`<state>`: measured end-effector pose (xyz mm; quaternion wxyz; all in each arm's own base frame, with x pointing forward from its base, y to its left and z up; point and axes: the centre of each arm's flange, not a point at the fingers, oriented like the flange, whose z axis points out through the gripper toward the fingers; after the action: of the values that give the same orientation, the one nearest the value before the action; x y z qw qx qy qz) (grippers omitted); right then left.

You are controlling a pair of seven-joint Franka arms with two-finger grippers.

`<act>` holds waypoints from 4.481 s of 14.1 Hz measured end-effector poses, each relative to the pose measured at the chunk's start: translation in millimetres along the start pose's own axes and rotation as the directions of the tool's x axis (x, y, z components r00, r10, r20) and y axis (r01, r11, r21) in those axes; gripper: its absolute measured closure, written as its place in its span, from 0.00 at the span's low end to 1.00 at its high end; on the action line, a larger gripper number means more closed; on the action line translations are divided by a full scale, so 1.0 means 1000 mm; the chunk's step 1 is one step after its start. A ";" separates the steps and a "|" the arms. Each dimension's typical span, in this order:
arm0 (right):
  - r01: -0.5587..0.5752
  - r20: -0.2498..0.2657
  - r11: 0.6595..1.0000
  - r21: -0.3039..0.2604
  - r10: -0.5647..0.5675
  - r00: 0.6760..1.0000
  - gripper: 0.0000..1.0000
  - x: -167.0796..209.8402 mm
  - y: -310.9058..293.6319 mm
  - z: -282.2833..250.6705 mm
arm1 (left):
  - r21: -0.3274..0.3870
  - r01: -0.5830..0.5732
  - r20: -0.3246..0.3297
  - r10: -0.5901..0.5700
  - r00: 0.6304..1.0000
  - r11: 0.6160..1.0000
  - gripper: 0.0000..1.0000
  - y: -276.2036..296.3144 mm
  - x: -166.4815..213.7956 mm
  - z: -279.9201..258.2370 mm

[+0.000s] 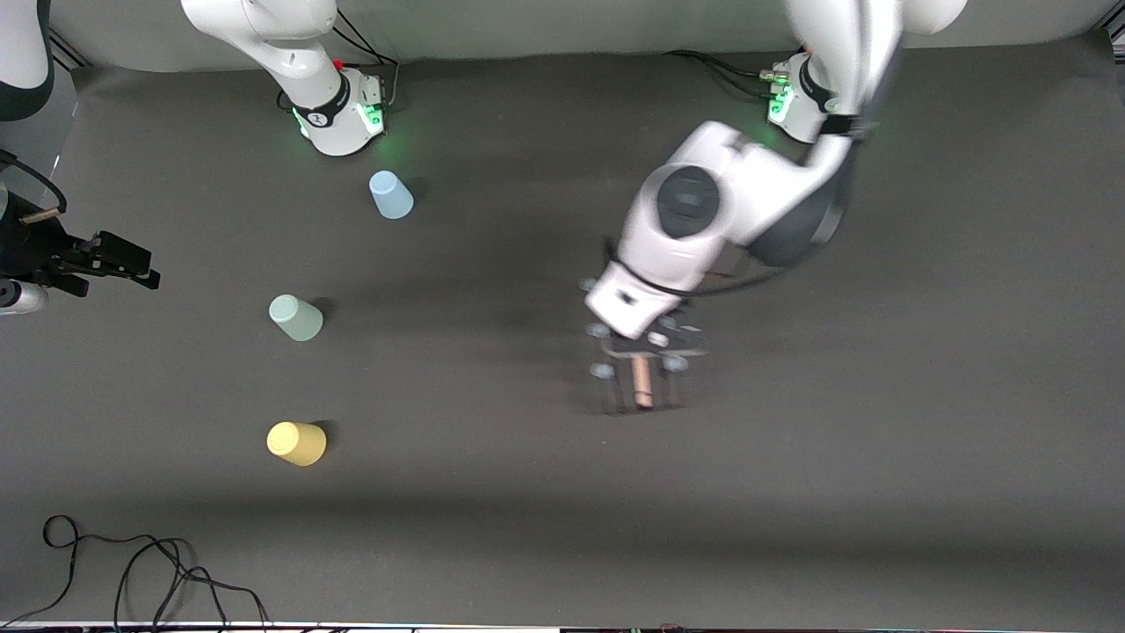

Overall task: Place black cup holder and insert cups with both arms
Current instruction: 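Grasp the rod and carry the holder toward the table middle, then release the holder with the left gripper while the right gripper reaches the green cup, then grasp the pale green cup with the right gripper and lift it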

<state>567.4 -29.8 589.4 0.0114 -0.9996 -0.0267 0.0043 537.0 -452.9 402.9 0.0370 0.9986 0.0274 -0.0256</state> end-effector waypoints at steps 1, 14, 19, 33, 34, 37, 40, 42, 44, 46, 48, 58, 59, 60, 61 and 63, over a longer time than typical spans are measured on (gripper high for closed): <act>0.000 0.002 1.000 0.000 0.000 1.000 0.00 0.000 0.000 0.001 | 0.002 -0.008 0.004 0.008 1.000 1.000 0.84 0.025 -0.017 0.011; -0.017 0.029 1.000 -0.001 0.017 0.999 0.00 -0.038 -0.034 0.042 | -0.114 0.039 -0.080 -0.048 0.996 0.993 0.84 0.128 -0.080 0.082; -0.020 0.051 1.000 -0.008 0.020 0.998 0.00 -0.081 -0.034 0.058 | -0.166 0.040 -0.115 -0.060 0.992 0.985 0.62 0.134 -0.075 0.068; 0.002 0.016 0.999 -0.039 -0.001 1.000 0.00 -0.080 0.004 0.310 | 0.113 0.132 -0.090 -0.122 0.988 0.985 0.00 -0.158 0.082 -0.139; 0.003 0.018 0.999 -0.040 -0.002 1.000 0.00 -0.079 0.004 0.322 | 0.118 0.121 -0.081 -0.111 0.990 0.986 0.00 -0.185 0.085 -0.156; 0.006 0.042 0.999 -0.041 -0.004 0.999 0.00 -0.083 0.004 0.352 | 0.124 0.106 -0.094 -0.095 0.991 0.987 0.00 -0.254 0.093 -0.194; 0.013 0.062 0.999 -0.040 -0.010 0.998 0.05 -0.089 0.002 0.372 | 0.128 0.045 -0.093 -0.033 0.995 0.991 0.00 -0.312 0.092 -0.218; 0.016 0.079 0.999 -0.039 -0.013 0.997 0.12 -0.093 0.000 0.381 | 0.130 0.007 -0.087 0.005 0.996 0.991 0.00 -0.341 0.085 -0.228; 0.019 0.066 0.999 -0.040 -0.016 0.998 0.33 -0.090 0.000 0.379 | 0.129 -0.011 -0.085 0.022 0.996 0.992 0.00 -0.372 0.073 -0.241; 0.030 0.039 0.999 -0.042 -0.029 0.999 0.33 -0.084 -0.004 0.365 | 0.128 -0.020 -0.071 0.030 0.997 0.992 0.00 -0.399 0.060 -0.252; 0.037 0.030 0.999 -0.040 -0.035 0.999 0.33 -0.076 -0.008 0.331 | 0.127 -0.023 -0.057 0.031 0.998 0.992 0.00 -0.407 0.049 -0.260; -0.299 0.079 0.953 -0.047 0.302 0.950 0.33 -0.078 -0.114 0.088 | 0.056 -0.005 -0.003 0.006 1.000 0.998 0.00 -0.436 0.031 -0.264; -0.377 0.086 0.926 -0.037 0.379 0.922 0.33 -0.081 -0.143 0.088 | 0.067 -0.007 -0.004 0.007 1.000 0.998 0.00 -0.436 0.031 -0.264; -0.450 0.096 0.893 -0.034 0.451 0.887 0.33 -0.085 -0.172 0.091 | 0.073 -0.010 -0.005 0.010 1.000 0.997 0.00 -0.435 0.030 -0.264; -0.515 0.099 0.856 -0.036 0.516 0.851 0.33 -0.089 -0.198 0.096 | 0.078 -0.011 -0.005 0.012 1.000 0.997 0.00 -0.435 0.030 -0.265; -0.615 0.087 0.788 -0.038 0.616 0.783 0.33 -0.097 -0.253 0.109 | 0.096 -0.011 -0.001 0.011 1.000 0.995 0.00 -0.436 0.029 -0.262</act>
<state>456.1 220.4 487.2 0.0042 -0.9523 0.3000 0.0550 554.6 2.6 630.9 -0.0109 0.9994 0.0205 -0.0262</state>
